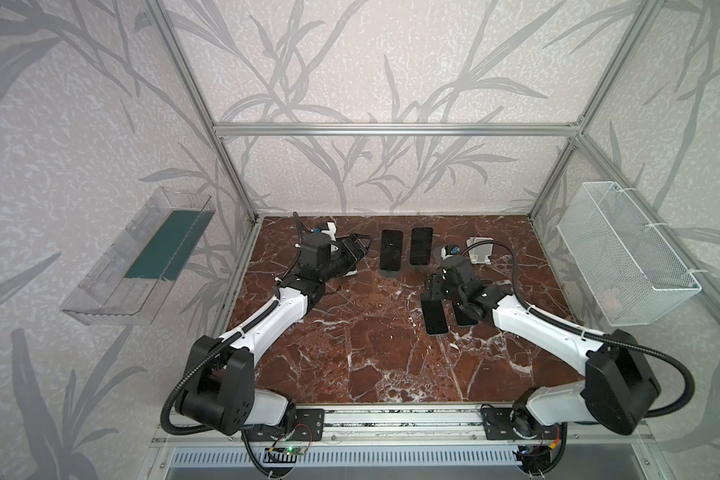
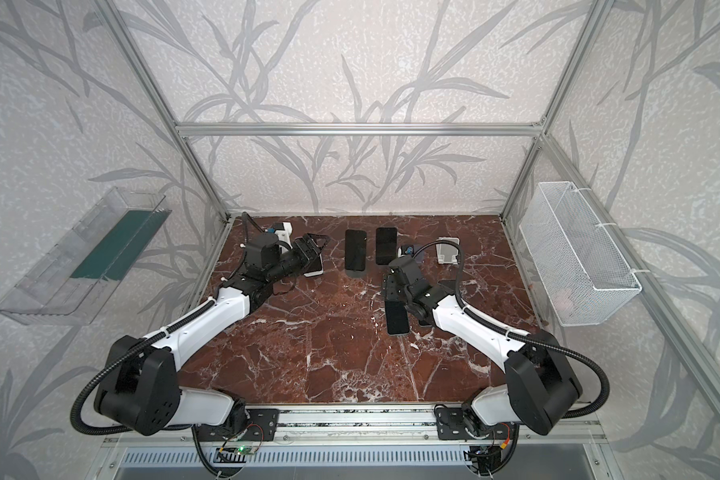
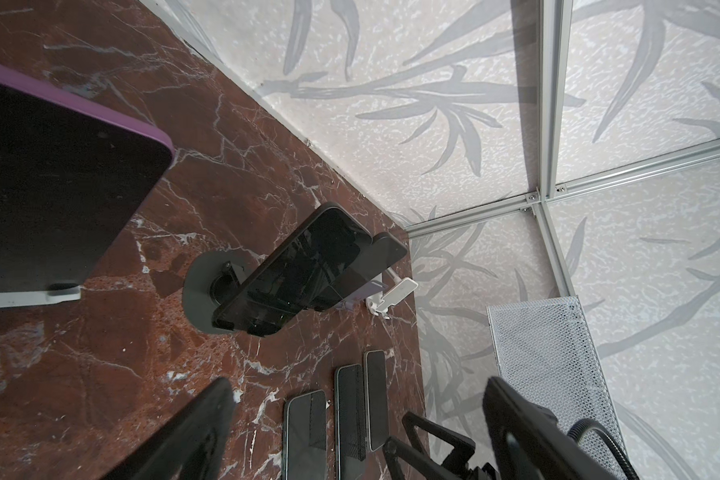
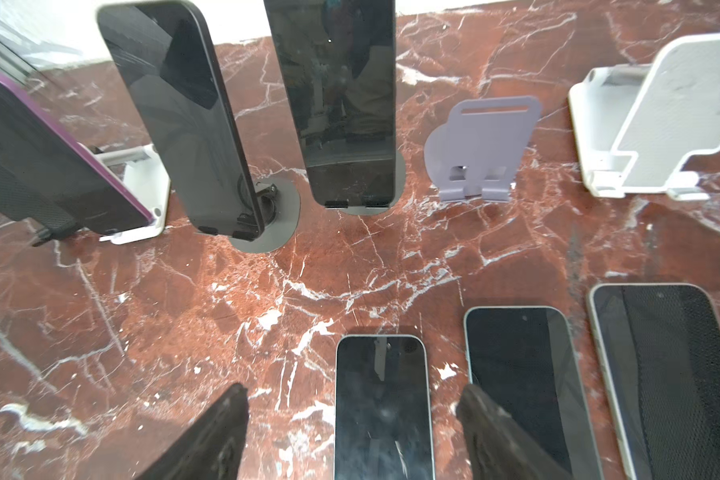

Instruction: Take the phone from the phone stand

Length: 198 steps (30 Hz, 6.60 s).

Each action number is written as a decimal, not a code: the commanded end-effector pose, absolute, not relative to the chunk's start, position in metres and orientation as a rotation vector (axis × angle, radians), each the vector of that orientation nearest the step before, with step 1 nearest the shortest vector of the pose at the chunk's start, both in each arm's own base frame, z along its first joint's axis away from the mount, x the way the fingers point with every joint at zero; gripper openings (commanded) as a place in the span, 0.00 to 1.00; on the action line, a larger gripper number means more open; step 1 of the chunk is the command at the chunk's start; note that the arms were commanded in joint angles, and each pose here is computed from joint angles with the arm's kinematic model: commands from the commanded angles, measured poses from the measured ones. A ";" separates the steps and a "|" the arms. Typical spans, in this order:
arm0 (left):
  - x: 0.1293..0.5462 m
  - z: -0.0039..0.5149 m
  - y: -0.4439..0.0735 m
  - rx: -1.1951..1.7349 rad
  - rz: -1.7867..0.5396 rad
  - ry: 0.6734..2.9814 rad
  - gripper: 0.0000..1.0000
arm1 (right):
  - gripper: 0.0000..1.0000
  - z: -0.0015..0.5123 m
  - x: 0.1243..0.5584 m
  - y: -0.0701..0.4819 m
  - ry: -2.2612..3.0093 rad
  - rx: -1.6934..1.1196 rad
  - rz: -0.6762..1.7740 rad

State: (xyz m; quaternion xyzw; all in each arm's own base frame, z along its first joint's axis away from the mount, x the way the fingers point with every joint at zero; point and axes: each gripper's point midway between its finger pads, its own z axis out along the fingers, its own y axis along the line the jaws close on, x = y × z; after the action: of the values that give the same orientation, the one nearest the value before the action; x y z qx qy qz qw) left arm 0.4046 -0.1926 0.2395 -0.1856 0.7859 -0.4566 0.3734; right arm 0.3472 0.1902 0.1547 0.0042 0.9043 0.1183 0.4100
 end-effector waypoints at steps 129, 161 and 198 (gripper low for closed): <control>0.409 0.279 -0.148 -0.584 -1.249 1.772 0.94 | 0.68 0.188 0.544 0.214 2.250 0.118 0.094; 0.406 0.269 -0.148 -0.548 -1.109 1.847 0.93 | 0.65 0.182 0.331 0.263 2.161 -0.105 0.415; 0.407 0.267 -0.167 -0.561 -1.248 1.888 0.92 | 0.66 0.100 0.301 0.298 2.464 -0.204 0.348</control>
State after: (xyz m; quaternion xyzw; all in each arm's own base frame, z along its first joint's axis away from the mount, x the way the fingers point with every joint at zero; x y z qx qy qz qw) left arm 0.4042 -0.1598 0.2488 -0.2303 0.7567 -0.4695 0.3924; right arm 0.2977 0.2961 0.0954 -0.0828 0.9361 0.1389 0.3124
